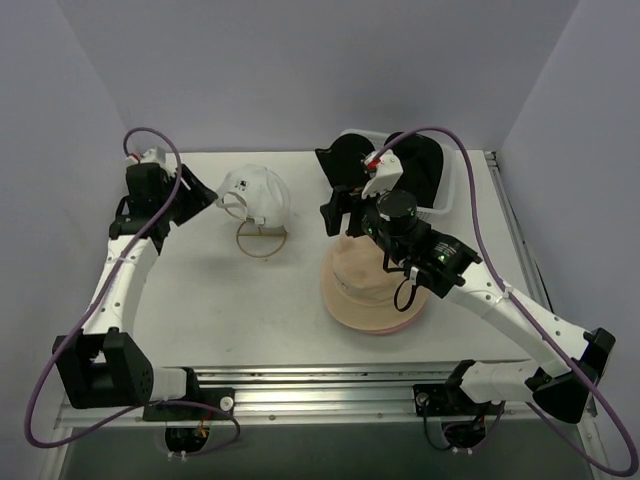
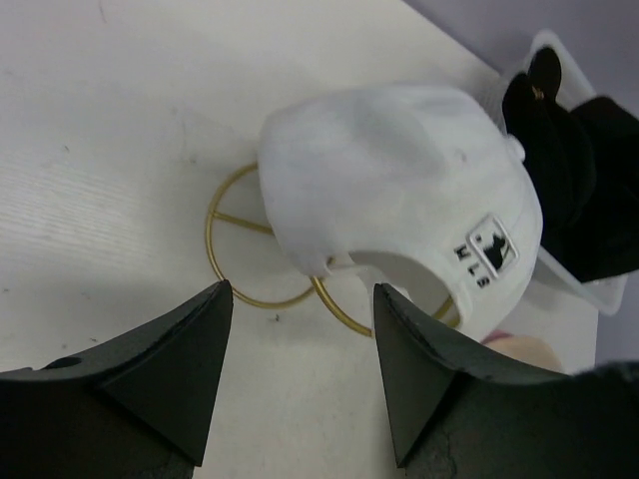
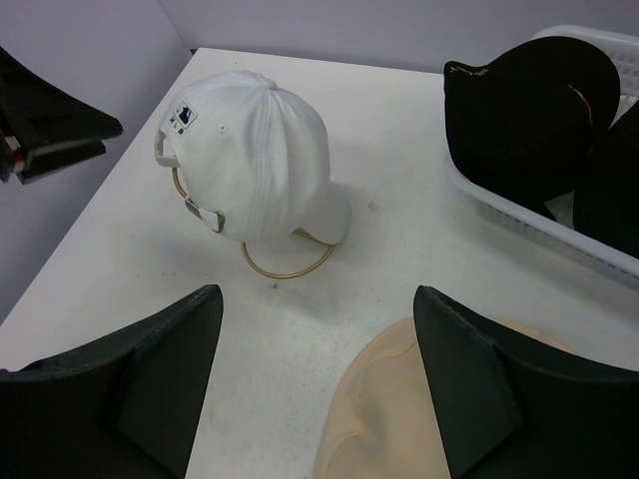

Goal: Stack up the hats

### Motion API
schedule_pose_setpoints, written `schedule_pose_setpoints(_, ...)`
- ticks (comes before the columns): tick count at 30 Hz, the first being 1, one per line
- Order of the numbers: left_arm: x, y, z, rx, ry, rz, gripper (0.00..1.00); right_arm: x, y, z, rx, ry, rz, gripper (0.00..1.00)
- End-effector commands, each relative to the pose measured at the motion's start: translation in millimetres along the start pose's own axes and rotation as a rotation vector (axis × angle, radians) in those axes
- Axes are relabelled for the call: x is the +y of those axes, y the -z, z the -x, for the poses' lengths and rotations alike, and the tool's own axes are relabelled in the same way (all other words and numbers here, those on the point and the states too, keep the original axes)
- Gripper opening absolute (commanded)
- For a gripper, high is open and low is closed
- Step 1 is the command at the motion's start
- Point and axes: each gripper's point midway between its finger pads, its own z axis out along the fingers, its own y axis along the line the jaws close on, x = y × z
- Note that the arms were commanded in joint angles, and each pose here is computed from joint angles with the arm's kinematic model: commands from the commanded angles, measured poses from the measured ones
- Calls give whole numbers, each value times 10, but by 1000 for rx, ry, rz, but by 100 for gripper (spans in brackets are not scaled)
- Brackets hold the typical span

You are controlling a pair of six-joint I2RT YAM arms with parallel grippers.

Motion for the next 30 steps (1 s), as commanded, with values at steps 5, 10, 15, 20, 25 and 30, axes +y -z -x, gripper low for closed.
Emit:
schedule_pose_setpoints(5,-501,66,-307,-70,-39,-103,69,33,132,135,-34,-1,5,73)
schedule_pose_setpoints(10,-547,-36,-459,-84,-6,-115,72,18,194,147,-41,-7,4,73)
schedule_pose_setpoints(15,-522,-197,-428,-118,5,-104,73,14,224,139,-45,-10,9,73)
schedule_pose_setpoints(20,-501,-280,-391,-116,-12,-77,73,-1,193,115,-37,3,-3,73)
schedule_pose_setpoints(25,-384,-420,-517,-69,-14,-29,72,-13,164,72,-35,5,-10,73)
schedule_pose_setpoints(30,-274,-441,-523,-70,-33,5,59,-31,155,33,-28,6,-17,73)
